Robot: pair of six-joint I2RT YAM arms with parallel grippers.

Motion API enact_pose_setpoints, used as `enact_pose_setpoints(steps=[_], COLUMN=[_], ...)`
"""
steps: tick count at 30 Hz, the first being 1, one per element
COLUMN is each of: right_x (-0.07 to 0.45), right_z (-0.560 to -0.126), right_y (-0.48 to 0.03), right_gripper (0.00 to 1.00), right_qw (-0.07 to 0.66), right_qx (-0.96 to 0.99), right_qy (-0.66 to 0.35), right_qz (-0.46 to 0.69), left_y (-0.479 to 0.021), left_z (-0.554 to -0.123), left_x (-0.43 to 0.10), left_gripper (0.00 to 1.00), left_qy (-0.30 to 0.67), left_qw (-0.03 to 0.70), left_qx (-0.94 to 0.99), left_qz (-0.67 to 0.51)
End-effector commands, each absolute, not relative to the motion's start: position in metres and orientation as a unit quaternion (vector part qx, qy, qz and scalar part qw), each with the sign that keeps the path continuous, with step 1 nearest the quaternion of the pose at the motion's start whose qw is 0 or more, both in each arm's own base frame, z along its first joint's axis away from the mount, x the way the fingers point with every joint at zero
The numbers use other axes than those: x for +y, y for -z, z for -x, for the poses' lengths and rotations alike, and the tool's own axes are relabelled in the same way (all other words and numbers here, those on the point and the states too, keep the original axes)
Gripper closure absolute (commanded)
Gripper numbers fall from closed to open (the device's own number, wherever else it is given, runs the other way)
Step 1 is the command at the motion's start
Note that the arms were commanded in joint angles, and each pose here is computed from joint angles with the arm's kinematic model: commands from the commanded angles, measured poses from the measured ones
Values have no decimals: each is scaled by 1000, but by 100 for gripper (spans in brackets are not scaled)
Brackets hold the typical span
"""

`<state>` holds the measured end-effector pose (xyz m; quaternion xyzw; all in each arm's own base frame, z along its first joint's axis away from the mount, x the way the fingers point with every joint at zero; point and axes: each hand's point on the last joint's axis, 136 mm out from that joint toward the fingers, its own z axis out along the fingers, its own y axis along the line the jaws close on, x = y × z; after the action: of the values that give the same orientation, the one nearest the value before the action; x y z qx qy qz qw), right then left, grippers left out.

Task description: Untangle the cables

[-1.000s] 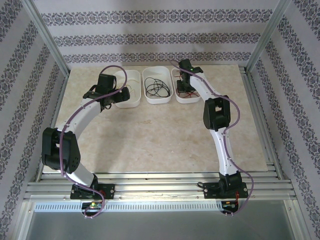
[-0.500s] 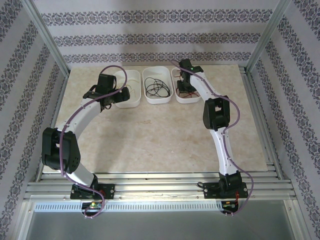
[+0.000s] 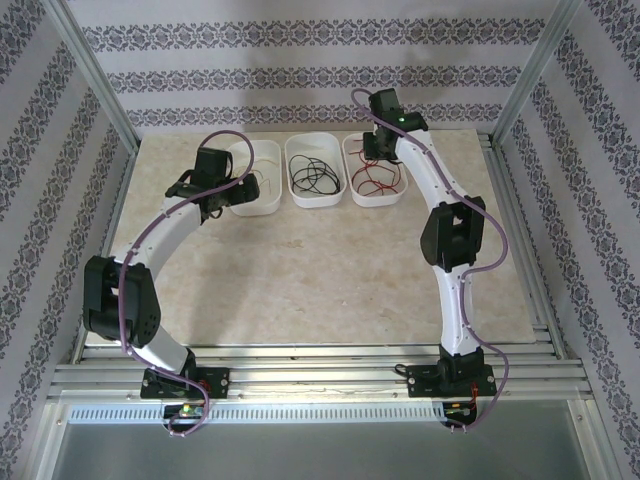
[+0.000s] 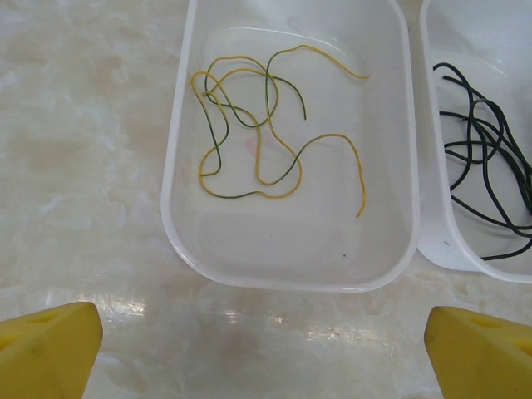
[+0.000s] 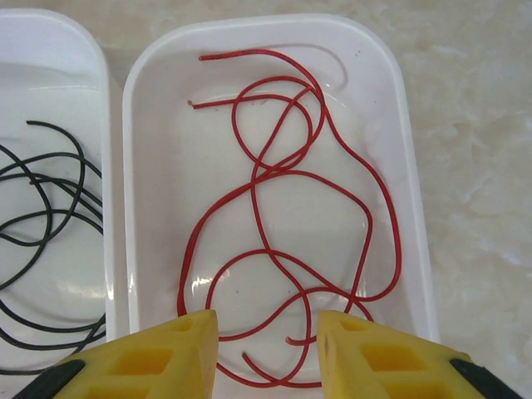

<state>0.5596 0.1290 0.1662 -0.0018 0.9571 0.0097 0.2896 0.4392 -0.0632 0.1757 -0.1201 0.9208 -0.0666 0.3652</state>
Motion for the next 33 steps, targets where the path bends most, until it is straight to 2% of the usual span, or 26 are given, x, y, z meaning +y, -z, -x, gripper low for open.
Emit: enact_pose_setpoints(steps=[1, 5, 9, 14, 19, 25, 33], right_x=[126, 116, 89, 49, 2, -42, -57], right_z=[-548, -530, -493, -432, -376, -338, -336], right_y=[-184, -205, -215, -209, -195, -169, -151], right_gripper=[62, 59, 53, 40, 2, 2, 2], right_qw=[302, 332, 357, 390, 437, 463, 540], right_qx=[953, 943, 933, 916, 884, 855, 812], right_qy=[9, 12, 21, 26, 39, 69, 90], right_qz=[8, -7, -43, -96, -162, -222, -200], left_y=[-195, -199, -205, -212, -214, -196, -155], left_z=[-432, -425, -412, -389, -362, -345, -358], left_x=[-56, -45, -28, -5, 18, 32, 34], left_gripper=[0, 0, 1, 1, 1, 1, 1], left_qy=[53, 24, -16, -47, -84, -117, -125], left_qw=[384, 389, 403, 448, 513, 573, 594], left_qx=[914, 913, 906, 882, 842, 799, 790], left_qz=[122, 120, 125, 138, 145, 138, 83])
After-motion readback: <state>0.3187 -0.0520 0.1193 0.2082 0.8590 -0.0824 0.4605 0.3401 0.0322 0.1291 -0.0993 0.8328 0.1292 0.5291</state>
